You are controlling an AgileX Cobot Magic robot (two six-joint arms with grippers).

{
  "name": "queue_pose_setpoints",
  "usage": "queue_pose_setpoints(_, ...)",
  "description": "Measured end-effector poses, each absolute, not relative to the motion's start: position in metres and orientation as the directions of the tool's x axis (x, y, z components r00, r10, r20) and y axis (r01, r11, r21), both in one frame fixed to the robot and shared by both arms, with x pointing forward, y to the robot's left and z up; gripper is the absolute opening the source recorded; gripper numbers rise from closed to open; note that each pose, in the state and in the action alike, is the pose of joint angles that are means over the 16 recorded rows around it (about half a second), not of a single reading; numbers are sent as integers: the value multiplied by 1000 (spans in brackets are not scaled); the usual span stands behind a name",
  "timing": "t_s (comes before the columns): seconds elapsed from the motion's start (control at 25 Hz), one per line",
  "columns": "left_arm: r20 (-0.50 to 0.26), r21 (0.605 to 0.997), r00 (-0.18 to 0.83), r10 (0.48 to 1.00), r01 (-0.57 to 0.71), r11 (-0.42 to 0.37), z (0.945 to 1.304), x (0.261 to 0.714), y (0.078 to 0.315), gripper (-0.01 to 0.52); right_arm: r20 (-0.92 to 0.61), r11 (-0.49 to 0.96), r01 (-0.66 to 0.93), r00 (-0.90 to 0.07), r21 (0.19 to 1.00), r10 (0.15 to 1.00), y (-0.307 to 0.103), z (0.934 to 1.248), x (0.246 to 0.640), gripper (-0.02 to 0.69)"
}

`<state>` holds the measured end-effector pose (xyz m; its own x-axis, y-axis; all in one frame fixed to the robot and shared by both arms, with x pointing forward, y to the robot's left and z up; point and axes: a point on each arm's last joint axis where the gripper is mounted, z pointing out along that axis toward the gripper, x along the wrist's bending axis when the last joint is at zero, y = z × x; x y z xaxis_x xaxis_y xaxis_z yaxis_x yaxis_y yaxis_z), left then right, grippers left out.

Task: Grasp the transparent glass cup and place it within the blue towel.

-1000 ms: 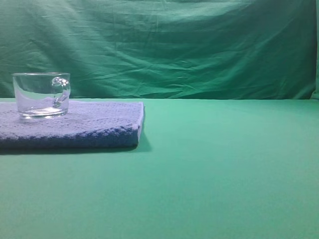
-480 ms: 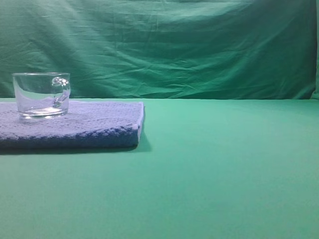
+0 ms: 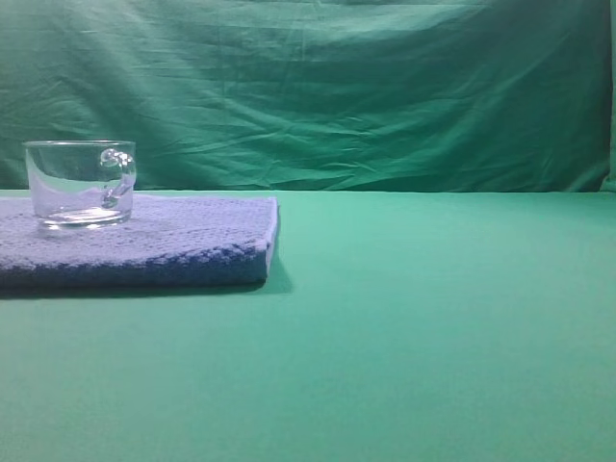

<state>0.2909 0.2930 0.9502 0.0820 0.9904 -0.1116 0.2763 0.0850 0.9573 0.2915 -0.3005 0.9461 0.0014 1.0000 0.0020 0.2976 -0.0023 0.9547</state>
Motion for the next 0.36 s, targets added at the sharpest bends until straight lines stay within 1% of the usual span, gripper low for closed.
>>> queue_pose_setpoints(0.36, -112, 957, 82, 990, 276, 85, 950, 291, 293, 0, 2, -2, 298, 2, 954, 1000, -300, 946, 291, 48)
